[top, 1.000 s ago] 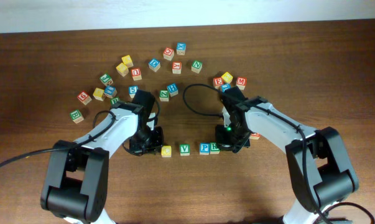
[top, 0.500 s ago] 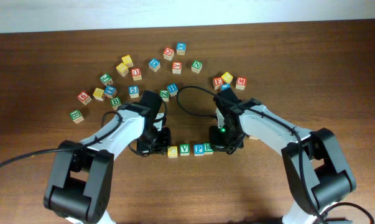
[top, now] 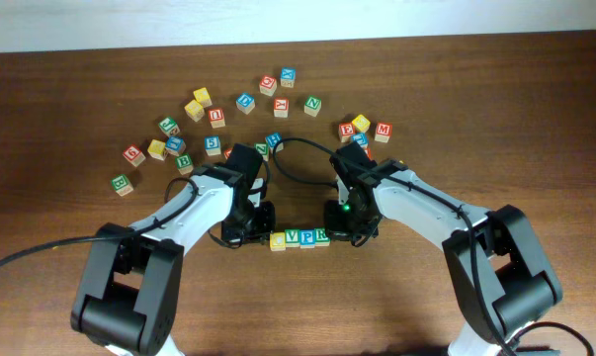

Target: Spell out CVPR

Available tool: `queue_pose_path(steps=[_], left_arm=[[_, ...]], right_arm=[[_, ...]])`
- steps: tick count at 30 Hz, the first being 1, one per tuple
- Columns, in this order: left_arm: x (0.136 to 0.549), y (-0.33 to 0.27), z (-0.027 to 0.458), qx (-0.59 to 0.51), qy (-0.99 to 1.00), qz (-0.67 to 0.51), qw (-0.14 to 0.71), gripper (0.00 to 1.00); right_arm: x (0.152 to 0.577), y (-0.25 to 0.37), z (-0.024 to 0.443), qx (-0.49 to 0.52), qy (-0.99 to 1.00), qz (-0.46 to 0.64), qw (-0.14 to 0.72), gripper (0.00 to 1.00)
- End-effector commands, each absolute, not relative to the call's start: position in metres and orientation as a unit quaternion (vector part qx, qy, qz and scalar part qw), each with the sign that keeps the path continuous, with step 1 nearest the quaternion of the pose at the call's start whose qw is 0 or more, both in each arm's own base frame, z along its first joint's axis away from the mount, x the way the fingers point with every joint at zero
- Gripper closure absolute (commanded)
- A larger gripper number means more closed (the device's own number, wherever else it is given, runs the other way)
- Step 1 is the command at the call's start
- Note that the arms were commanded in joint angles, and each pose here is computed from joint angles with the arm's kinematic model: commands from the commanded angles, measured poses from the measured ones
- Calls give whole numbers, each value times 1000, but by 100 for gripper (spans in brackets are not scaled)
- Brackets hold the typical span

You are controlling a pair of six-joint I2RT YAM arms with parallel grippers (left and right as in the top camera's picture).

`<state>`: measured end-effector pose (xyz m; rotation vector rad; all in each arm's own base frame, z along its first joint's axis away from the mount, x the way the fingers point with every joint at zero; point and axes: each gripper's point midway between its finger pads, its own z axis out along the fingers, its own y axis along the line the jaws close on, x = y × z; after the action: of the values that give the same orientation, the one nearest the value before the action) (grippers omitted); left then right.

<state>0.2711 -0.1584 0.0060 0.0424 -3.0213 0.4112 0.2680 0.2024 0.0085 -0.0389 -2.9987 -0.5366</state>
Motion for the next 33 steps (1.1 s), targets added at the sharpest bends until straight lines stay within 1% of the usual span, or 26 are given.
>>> queue_pose_path(steps=[1, 5, 7, 9, 11, 14, 19, 21, 24, 27, 33], left_arm=[[268, -161, 2, 15, -989, 137, 52, 100], [276, -141, 0, 17, -996, 83, 31, 100], [286, -131, 17, 25, -998, 62, 19, 100], [287, -131, 35, 26, -997, 66, 15, 100], [268, -133, 55, 13, -998, 64, 25, 100], [246, -139, 66, -8, -997, 56, 44, 100], [217, -171, 56, -48, -993, 84, 73, 100], [211, -184, 40, -34, -994, 87, 63, 100], [204, -189, 25, -21, -994, 86, 57, 100], [205, -167, 10, 19, -999, 29, 32, 100], [217, -175, 6, 17, -999, 47, 4, 100]], right_arm=[[263, 204, 4, -15, -983, -176, 57, 96], [264, 202, 3, -16, -984, -169, 54, 96], [265, 200, 3, -16, -985, -165, 52, 96], [266, 197, 2, -17, -986, -157, 49, 95], [267, 194, 2, -18, -987, -155, 49, 95], [270, 188, 3, -31, -985, -161, 54, 96], [271, 153, 10, -73, -983, -148, 84, 96], [270, 141, 10, -72, -982, -146, 92, 96], [266, 135, 10, -65, -983, -140, 99, 96], [266, 135, 10, -65, -983, -139, 99, 96], [266, 135, 10, -64, -983, -139, 98, 95]])
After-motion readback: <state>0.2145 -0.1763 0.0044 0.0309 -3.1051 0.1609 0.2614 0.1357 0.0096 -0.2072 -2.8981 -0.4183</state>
